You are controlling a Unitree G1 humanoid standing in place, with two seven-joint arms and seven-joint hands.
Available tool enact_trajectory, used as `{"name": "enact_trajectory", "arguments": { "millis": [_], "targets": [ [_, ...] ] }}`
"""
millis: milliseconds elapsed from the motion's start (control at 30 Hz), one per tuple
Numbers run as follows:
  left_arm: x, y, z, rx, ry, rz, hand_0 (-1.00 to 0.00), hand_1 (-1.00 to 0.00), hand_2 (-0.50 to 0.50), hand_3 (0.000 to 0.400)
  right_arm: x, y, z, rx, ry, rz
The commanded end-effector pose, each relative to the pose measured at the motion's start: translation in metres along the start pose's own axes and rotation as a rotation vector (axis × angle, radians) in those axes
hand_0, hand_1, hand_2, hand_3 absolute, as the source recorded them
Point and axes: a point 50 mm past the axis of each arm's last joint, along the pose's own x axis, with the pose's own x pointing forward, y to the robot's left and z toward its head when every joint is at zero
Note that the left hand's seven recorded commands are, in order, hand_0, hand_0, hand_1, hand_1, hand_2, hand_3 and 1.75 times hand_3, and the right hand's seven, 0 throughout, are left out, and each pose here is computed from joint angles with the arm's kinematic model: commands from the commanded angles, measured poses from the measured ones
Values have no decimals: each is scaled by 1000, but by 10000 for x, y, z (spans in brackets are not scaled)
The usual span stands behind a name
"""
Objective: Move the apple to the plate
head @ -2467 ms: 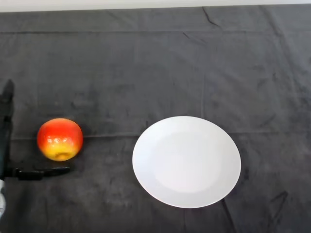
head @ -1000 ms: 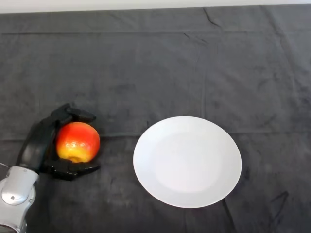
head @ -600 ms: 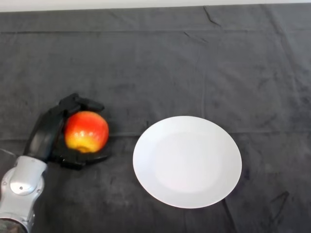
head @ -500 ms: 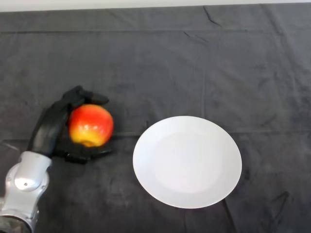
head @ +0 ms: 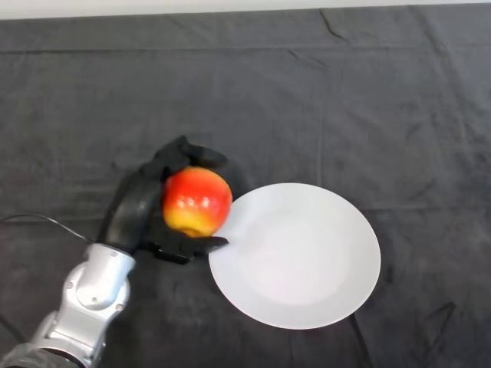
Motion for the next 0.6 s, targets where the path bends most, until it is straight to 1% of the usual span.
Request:
{"name": "enact_trajectory", "arguments": {
  "millis": [33, 300, 600],
  "targets": [
    [-35, -50, 54, 9, -26, -7, -1000, -992, -4, 400, -6, 69, 91, -7, -36, 27],
    [-28, -260, 128, -2, -57, -58, -1000, -992, -4, 400, -6, 69, 91, -8, -37, 27],
    [-29, -473, 173, -11, -71, -125, -1000, -988, -6, 400, -6, 69, 91, -8, -37, 27]
  ]
}}
